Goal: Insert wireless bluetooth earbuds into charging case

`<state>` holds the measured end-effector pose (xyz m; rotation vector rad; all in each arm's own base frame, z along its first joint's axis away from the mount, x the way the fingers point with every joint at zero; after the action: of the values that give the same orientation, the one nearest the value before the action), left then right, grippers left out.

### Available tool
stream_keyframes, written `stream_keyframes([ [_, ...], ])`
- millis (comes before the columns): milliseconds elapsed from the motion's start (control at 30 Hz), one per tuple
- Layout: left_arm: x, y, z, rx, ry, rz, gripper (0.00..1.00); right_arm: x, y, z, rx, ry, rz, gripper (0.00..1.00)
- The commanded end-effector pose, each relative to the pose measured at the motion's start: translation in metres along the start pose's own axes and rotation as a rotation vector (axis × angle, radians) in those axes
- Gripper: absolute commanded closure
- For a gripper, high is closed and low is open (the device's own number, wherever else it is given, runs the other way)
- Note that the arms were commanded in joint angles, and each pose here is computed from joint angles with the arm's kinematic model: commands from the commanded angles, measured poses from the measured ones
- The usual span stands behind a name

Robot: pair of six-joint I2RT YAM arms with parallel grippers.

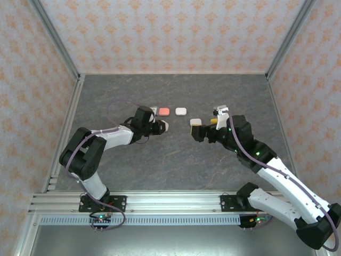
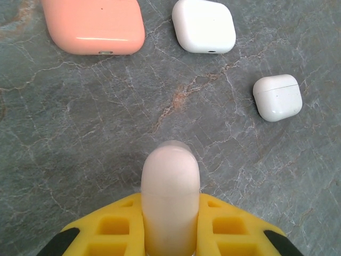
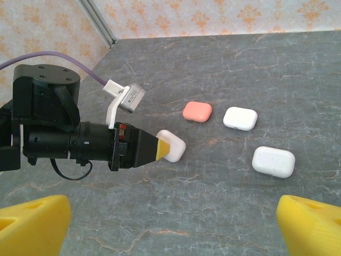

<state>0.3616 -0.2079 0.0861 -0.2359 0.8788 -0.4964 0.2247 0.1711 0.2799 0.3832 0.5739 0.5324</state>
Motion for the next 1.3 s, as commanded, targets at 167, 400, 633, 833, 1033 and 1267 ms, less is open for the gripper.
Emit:
stream_keyframes([
  [167,0.009,-0.001,0.011,-0.004,-0.022,-0.017,0.91,-0.001,-0.005,-0.004,-0.014,0.004,-0.025,0.01],
  [400,0.015,0.006,0.004,-0.001,0.0,0.005,0.72,-0.002,-0.01,-0.008,-0.013,0.016,-0.053,0.01],
  [633,0.006,0.015,0.003,0.014,-0.024,0.041,0.56,-0.002,-0.019,-0.011,-0.012,0.022,-0.105,0.01],
  [833,-0.027,0.015,0.018,0.053,-0.101,0.089,0.49,-0.007,-0.035,-0.004,0.019,-0.051,-0.189,0.01],
  [1033,-0.089,0.017,0.04,0.133,-0.224,0.199,0.43,-0.025,-0.061,0.013,0.037,-0.186,-0.34,0.01],
  [1267,-0.173,0.031,0.06,0.196,-0.432,0.397,0.28,-0.063,-0.104,0.043,0.04,-0.424,-0.643,0.01],
])
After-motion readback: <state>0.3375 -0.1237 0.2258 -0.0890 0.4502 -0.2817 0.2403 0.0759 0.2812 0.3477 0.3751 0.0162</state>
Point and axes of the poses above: each hand's point on the last joint's axis, 136 mm out from that joint toward the fingers, its own x axis out along the fingers, its own y axis along the line the jaws close on, z = x × y, the point moved 3 cm from there along -x, back along the fingers, and after that the axes turned 10 degrees about x, right-handed, at the moved point
